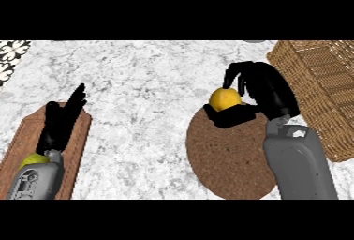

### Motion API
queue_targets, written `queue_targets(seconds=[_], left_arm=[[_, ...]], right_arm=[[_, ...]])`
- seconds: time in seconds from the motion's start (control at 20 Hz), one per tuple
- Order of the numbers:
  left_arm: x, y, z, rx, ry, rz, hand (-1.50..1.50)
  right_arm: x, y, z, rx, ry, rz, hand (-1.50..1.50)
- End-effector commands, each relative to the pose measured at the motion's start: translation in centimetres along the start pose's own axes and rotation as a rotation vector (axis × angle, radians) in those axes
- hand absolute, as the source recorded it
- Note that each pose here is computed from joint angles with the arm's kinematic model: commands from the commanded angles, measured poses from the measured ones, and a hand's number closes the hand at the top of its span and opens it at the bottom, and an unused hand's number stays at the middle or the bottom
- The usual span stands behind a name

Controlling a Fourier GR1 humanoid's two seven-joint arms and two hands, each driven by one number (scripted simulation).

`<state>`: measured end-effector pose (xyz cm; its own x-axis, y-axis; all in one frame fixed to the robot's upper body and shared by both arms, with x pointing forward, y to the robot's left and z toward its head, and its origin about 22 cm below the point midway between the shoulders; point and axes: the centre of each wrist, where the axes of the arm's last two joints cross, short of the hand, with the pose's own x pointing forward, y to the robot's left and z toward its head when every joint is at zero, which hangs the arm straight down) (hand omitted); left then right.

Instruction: Pick the lemon from the placemat and place it in the basket

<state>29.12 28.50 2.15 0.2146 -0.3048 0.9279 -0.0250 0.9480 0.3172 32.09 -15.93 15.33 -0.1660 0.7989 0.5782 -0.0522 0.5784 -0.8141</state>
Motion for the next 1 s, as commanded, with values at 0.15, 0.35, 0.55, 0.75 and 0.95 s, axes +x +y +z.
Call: queue_targets(seconds=[0.15, 0.35, 0.55, 0.75, 0.95], left_arm=[[-2.3, -0.8, 0.9, -0.012, -0.005, 0.019, 0.00], [-0.1, -1.2, 0.8, -0.029, -0.004, 0.005, 0.00], [1.0, -1.4, 0.4, -0.028, -0.008, 0.002, 0.00], [0.4, -1.1, -0.6, -0.035, -0.003, 0.019, 0.00], [1.4, -1.0, 0.0, -0.027, -0.020, -0.014, 0.00]], right_arm=[[4.4, -9.0, 3.6, -0.201, -0.027, -0.113, 1.50], [7.4, -13.9, 3.3, -0.244, 0.012, -0.138, 1.50], [7.6, -18.3, 2.1, -0.272, 0.027, -0.150, 1.50], [8.9, -20.9, 1.9, -0.334, 0.087, -0.126, 1.50], [7.0, -22.8, 0.0, -0.339, 0.228, 0.129, 1.50]])
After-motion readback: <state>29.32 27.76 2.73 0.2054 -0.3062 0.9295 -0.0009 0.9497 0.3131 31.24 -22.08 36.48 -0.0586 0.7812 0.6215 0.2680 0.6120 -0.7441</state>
